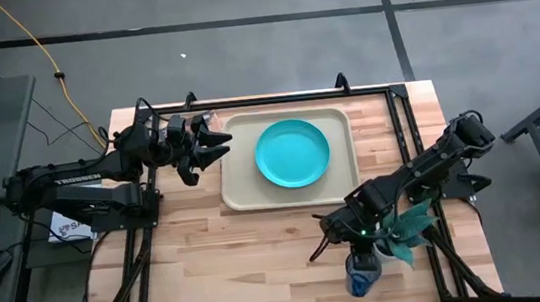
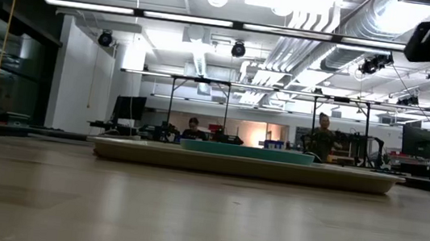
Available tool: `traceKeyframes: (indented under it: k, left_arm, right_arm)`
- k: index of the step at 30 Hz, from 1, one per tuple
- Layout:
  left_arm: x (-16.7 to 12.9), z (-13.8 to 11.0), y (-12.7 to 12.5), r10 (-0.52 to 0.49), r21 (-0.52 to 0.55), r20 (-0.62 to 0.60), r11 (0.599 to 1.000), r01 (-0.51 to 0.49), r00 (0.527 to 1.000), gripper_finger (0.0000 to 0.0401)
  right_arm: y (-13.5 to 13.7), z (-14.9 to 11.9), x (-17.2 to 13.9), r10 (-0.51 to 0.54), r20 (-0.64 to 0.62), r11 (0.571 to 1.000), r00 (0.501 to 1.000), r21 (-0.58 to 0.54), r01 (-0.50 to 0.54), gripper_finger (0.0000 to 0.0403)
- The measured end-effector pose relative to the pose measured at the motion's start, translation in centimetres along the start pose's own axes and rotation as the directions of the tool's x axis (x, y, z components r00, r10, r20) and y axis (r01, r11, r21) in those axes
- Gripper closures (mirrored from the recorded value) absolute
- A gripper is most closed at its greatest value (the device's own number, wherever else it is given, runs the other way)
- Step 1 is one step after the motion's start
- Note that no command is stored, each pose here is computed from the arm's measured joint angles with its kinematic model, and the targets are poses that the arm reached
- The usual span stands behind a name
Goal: Pick and place plate/cup/fork/spoon on tray
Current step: Put the blue cup on the table
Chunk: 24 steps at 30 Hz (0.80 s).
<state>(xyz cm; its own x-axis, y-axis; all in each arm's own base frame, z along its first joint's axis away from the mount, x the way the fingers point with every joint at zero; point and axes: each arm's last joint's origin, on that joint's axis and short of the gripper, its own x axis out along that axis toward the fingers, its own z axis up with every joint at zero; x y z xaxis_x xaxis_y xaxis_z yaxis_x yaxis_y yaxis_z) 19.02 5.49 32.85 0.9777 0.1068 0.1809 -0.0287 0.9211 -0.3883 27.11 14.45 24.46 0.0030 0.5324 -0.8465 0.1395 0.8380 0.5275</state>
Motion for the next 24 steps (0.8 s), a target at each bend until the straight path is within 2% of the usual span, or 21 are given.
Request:
traceKeyframes:
  k: [3, 8, 16, 24]
  left_arm:
    - [0.0, 0.0, 0.0, 0.0, 0.0, 0.0, 1.0, 0.0, 1.0, 0.0231]
    - [0.0, 0.0, 0.0, 0.0, 0.0, 0.0, 1.0, 0.0, 1.0, 0.0231]
    - [0.0, 0.0, 0.0, 0.001, 0.0, 0.0, 1.0, -0.001, 1.0, 0.0231]
    - [0.0, 0.0, 0.0, 0.001, 0.0, 0.0, 1.0, -0.001, 1.0, 0.0231]
  right_arm:
    - [-0.3, 0.2, 0.0, -0.079, 0.062, 0.997, 0.995, 0.014, 0.078, 0.0388]
    - [-0.9, 0.6, -0.3, -0.197, 0.146, 0.977, 0.969, 0.107, 0.183, 0.0396]
    - [-1.8, 0.6, 0.7, -0.316, 0.099, 0.931, 0.944, 0.225, 0.288, 0.0395]
    - [-2.3, 1.0, 1.6, -0.367, 0.078, 0.899, 0.927, 0.284, 0.332, 0.0394]
